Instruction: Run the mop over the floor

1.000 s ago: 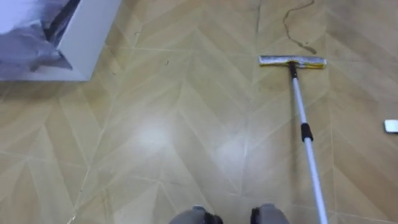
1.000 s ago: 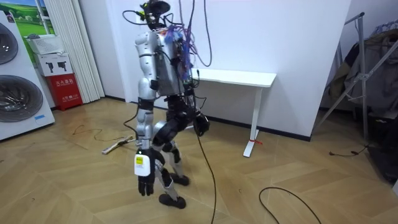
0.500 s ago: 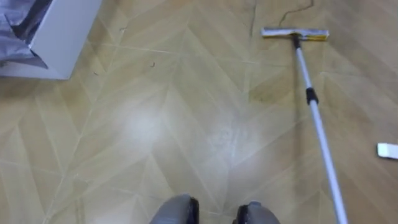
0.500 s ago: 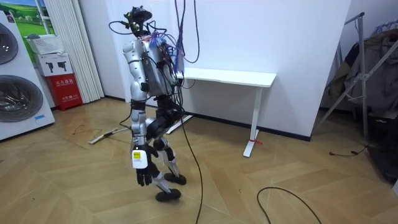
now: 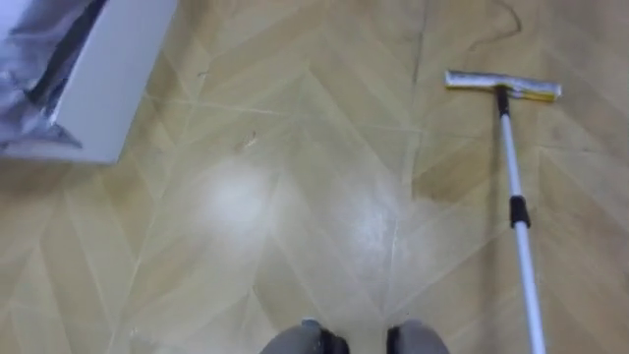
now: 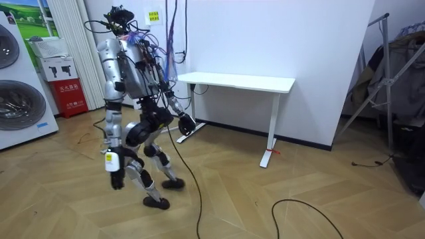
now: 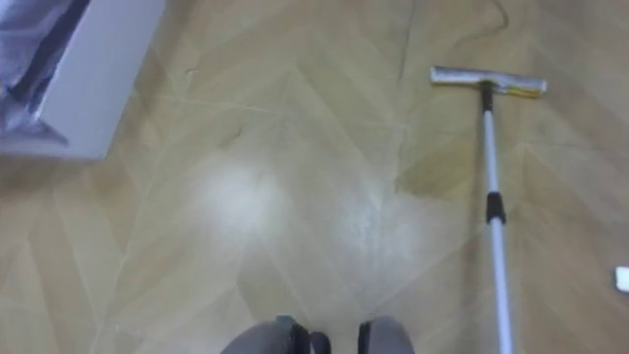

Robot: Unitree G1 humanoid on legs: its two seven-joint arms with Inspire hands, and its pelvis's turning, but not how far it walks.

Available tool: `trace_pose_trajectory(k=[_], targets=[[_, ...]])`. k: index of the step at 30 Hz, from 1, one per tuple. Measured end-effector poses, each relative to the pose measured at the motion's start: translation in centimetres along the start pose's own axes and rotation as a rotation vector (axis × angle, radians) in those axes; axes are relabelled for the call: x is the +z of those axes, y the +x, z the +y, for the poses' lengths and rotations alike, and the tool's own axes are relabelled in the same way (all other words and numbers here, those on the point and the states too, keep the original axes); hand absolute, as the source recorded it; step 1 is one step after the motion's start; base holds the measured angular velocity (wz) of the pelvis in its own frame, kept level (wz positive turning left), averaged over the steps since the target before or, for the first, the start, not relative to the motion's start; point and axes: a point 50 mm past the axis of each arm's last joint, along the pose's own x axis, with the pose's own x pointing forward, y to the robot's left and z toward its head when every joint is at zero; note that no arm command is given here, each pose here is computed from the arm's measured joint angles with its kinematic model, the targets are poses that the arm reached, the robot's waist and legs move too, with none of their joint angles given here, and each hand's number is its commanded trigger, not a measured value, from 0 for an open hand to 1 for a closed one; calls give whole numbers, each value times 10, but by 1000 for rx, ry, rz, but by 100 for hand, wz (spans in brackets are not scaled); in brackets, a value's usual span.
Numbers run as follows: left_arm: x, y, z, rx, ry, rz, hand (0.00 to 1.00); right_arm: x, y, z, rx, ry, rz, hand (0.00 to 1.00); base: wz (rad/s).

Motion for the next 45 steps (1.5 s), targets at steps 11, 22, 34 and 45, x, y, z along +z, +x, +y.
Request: trace_pose_trajectory(k=[11, 22, 34, 45], targets=[[4, -1, 15, 33, -1, 0, 0, 148, -62, -33, -76, 17, -364, 100, 17], [-16, -1, -1, -59, 84, 79, 0, 44, -13, -38, -5, 89, -129, 100, 38], [11, 0, -10, -32, 77, -14, 0, 35, -10, 5, 15, -4, -41, 100, -47], [-18, -2, 20, 34, 75, 56, 0, 130, -50, -22, 47, 129, -351, 100, 52]])
